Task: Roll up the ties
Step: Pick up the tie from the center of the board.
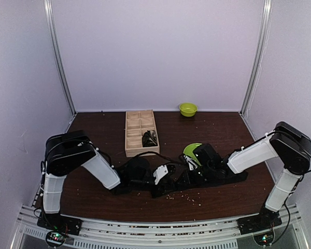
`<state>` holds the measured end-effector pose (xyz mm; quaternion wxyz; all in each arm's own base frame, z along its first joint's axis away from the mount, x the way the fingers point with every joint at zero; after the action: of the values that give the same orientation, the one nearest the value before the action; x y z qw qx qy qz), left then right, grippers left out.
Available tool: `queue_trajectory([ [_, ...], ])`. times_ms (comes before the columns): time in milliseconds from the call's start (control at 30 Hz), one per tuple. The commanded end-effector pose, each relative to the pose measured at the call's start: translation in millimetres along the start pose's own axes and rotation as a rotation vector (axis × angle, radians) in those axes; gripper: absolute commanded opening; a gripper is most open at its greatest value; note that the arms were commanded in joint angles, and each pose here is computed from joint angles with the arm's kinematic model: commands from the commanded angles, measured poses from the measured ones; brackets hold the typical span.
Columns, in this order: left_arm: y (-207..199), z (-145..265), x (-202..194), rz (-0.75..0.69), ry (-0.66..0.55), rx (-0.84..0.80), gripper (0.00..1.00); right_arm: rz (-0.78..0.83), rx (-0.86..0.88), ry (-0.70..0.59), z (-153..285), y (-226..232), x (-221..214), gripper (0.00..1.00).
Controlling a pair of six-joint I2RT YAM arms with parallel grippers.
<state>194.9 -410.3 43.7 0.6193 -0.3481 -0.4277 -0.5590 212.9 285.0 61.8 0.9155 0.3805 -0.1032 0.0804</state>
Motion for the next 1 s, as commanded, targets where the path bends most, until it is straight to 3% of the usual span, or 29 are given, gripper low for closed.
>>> queue_trajectory([
  [0,3,4,-10,-0.035,0.184,0.028,0.34,-0.054,-0.113,0.027,0,-24,-13,0.00],
  [100,4,12,-11,-0.058,0.284,0.034,0.31,-0.057,-0.073,-0.005,12,-15,-6,0.03],
  [200,2,17,-13,-0.060,0.359,0.015,0.30,-0.074,0.007,-0.038,25,-3,1,0.15],
  [300,1,18,-16,-0.057,0.400,0.002,0.31,-0.101,0.113,-0.059,33,14,6,0.33],
  [400,1,16,-19,-0.050,0.416,0.002,0.31,-0.149,0.246,-0.073,33,29,8,0.39],
  [700,2,17,-20,-0.047,0.415,0.004,0.31,-0.220,0.319,-0.054,18,36,6,0.42],
  [967,2,16,-19,-0.047,0.415,0.003,0.32,-0.214,0.234,-0.016,2,29,0,0.38],
])
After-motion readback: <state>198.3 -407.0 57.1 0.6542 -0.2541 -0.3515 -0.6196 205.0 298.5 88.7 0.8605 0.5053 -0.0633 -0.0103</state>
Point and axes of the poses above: each gripper's point midway between its finger pads, its own z axis back along the fingers, its own y axis along the line the jaws close on, x = y × z, the point moved 6 cm from there along z, back along the fingers, and after that the axes turned 7 degrees about -z, right-handed, at the moved point
